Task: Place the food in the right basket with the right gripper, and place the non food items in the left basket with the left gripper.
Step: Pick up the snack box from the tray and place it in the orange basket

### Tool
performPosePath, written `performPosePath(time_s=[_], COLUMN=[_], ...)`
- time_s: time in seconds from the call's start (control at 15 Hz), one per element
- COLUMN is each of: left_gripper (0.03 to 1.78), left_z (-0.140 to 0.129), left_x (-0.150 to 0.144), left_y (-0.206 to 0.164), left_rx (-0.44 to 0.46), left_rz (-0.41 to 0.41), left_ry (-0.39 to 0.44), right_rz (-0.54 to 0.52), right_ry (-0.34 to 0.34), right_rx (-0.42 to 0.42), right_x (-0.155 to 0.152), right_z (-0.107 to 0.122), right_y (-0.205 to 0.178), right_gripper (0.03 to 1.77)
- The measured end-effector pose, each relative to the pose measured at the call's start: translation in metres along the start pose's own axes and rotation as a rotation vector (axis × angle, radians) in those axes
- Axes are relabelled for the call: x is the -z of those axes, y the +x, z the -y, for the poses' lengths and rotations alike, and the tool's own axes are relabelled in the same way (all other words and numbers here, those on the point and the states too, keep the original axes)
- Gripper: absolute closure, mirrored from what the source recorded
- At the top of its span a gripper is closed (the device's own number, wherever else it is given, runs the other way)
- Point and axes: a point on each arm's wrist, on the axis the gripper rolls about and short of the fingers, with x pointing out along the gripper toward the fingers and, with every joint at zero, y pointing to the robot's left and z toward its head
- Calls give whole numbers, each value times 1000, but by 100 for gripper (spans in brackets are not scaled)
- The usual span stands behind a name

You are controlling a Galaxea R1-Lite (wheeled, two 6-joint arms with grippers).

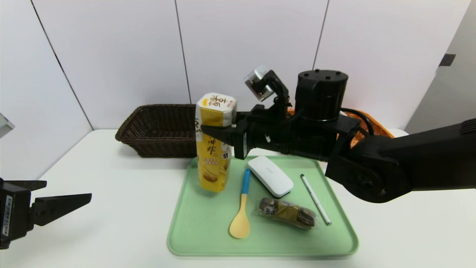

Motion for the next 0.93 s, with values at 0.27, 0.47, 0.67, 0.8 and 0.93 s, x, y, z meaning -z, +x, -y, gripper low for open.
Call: performPosePath(time_s=[0.27, 0.47, 0.67, 0.8, 0.93], left_gripper=[12, 12, 12, 12, 12], left_z=[1, 1, 1, 1, 1], left_x=[0, 0, 0, -1, -1], left_y=[-5, -6, -6, -7, -7], left_rx=[2, 1, 4, 9, 9], left_rz=[26, 29, 29, 33, 37], left_ry=[5, 4, 6, 7, 9], right_rz=[93, 117, 118, 126, 120], right_ry=[-31, -44, -54, -65, -69], right_rx=[207, 367, 494, 594, 684], right_x=[-37, -61, -81, -91, -93], right_z=[16, 40, 69, 89, 110], right_y=[-11, -29, -59, -83, -105], right_gripper=[96, 96, 96, 96, 96])
